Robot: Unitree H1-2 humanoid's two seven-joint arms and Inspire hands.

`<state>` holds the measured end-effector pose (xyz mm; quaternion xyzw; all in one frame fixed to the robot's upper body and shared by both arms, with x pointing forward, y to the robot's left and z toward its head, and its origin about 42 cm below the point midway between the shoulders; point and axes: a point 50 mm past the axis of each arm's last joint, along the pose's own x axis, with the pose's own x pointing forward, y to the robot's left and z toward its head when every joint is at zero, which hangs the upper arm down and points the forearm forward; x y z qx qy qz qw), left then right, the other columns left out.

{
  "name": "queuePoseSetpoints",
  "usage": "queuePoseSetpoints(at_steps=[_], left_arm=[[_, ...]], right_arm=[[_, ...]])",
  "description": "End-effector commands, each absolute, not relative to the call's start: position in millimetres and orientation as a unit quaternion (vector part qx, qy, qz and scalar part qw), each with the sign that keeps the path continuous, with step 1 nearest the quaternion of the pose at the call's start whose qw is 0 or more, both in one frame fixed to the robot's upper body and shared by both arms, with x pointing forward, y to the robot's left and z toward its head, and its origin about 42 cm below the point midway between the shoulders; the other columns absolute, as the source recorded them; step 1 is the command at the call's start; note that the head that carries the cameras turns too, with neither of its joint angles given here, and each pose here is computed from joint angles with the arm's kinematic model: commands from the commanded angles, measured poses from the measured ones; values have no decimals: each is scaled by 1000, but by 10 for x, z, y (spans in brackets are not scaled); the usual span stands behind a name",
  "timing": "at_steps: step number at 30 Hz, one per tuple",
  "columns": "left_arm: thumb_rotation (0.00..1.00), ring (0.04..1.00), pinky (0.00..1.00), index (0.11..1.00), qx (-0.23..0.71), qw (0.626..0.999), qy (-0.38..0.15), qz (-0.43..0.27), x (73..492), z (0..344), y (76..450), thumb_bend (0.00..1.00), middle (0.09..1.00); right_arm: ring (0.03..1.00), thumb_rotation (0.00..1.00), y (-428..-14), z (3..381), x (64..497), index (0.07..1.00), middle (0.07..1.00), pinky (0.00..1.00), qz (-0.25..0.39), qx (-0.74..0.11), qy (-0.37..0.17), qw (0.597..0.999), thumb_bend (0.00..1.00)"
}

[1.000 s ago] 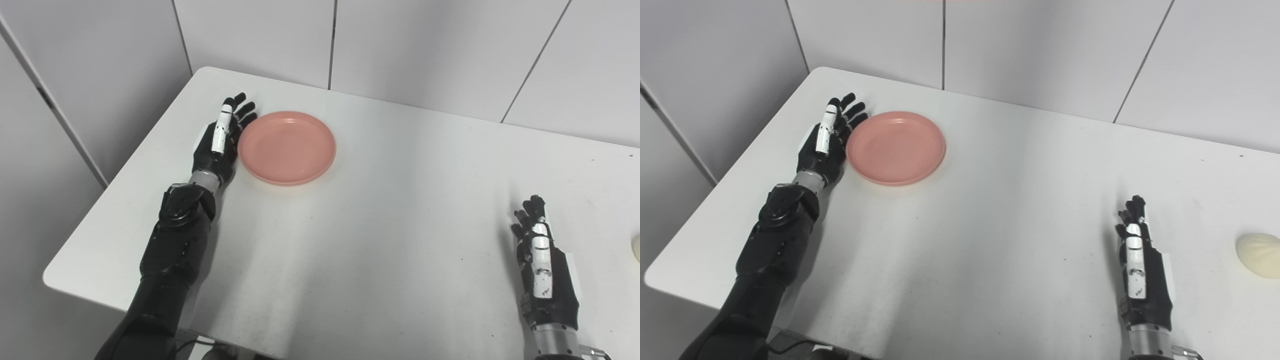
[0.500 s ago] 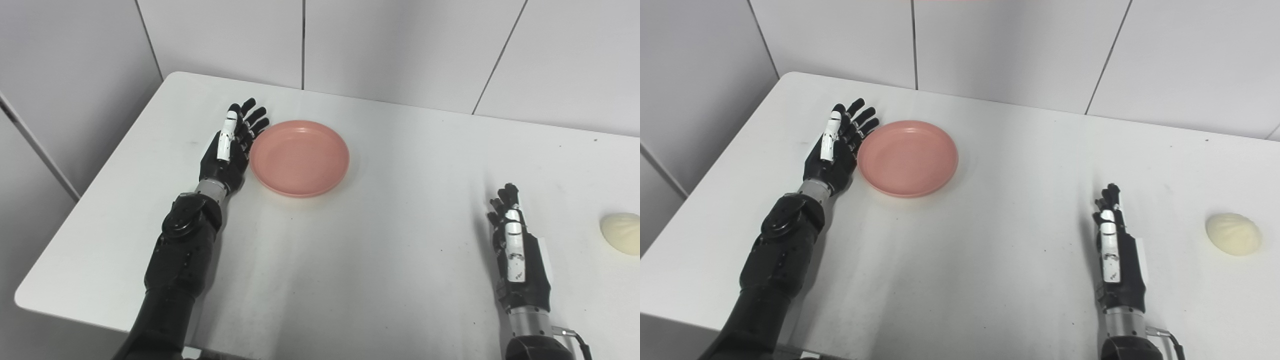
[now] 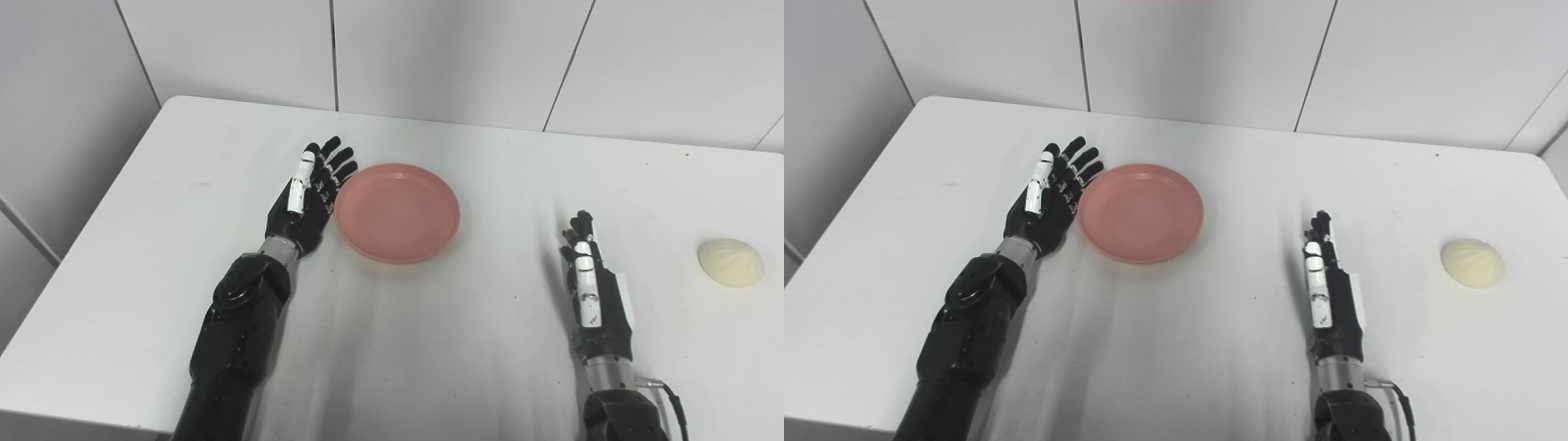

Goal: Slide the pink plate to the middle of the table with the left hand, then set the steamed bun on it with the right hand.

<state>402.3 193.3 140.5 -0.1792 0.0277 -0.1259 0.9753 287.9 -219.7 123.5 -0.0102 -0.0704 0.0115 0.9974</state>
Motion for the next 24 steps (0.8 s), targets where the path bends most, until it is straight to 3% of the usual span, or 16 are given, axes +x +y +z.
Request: queuePoseSetpoints(at_steps=[1, 24], left_arm=[[1000, 944, 973, 942, -191, 970, 42, -143, 3984, 1409, 1844, 359, 945], [1000, 947, 997, 939, -166, 971, 47, -167, 3753, 1371, 1784, 364, 944]], right_arm=[[1000, 1000, -2113, 1091, 2810, 1000, 1000, 1000, 11, -3, -58, 998, 310], [1000, 1000, -2031, 1094, 2821, 1000, 1000, 1000, 3, -15, -60, 998, 289]])
